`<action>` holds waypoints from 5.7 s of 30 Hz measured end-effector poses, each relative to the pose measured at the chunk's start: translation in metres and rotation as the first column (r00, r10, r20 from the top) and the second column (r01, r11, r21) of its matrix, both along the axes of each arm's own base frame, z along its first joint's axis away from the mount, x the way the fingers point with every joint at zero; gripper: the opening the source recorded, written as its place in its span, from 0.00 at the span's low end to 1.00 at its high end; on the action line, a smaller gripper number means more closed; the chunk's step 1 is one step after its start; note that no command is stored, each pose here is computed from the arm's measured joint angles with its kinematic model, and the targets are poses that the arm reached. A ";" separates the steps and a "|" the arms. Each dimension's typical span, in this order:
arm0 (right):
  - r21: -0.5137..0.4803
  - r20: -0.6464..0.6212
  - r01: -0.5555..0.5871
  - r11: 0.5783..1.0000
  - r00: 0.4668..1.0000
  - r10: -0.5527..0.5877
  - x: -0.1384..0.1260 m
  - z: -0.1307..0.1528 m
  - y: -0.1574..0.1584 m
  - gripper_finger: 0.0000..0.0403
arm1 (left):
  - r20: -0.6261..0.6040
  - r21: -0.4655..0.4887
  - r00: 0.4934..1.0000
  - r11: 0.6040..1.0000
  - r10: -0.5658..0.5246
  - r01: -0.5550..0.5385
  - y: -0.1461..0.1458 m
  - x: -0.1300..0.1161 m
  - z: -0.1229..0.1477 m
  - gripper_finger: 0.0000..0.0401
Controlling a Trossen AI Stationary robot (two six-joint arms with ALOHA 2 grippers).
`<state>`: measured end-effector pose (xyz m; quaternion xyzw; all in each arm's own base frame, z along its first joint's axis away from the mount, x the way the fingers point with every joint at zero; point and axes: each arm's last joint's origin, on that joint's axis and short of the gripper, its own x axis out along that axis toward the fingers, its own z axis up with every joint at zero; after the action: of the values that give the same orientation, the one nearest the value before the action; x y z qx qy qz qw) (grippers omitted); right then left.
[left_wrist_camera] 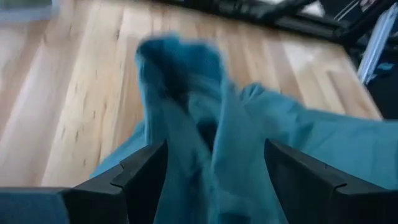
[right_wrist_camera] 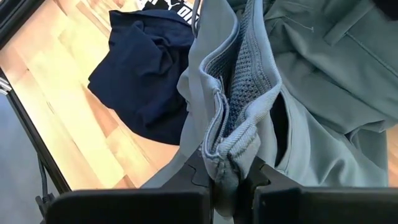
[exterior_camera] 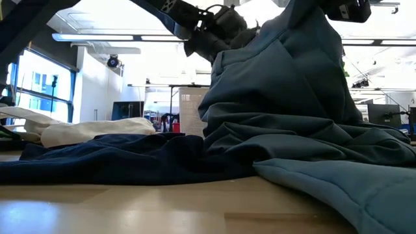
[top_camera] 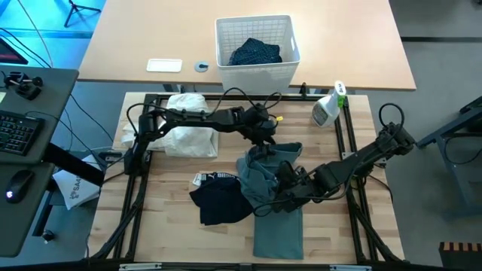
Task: Fold Laundry from Bin
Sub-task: Fold the green pants
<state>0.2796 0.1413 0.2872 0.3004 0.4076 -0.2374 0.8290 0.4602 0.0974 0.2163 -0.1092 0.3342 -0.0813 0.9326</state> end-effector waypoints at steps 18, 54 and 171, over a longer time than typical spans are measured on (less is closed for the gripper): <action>0.014 0.016 0.005 1.000 1.000 -0.005 0.001 0.001 0.001 0.03 | -0.265 0.048 0.964 0.999 0.013 0.000 0.000 -0.011 -0.039 0.36; 0.006 0.118 -0.374 0.927 0.921 0.371 -0.084 -0.046 -0.209 0.02 | -0.313 0.107 0.942 0.981 -0.119 0.160 -0.031 -0.037 0.010 0.00; -0.095 0.645 -0.410 0.907 0.668 0.370 -0.079 0.058 -0.215 0.02 | 0.355 0.280 0.899 0.947 -0.257 0.160 -0.003 -0.047 0.122 0.53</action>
<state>0.2008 -0.0738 0.3451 0.2934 0.1559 0.0764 0.9401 0.4127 0.0943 0.3386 0.0609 0.1608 -0.1597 0.9721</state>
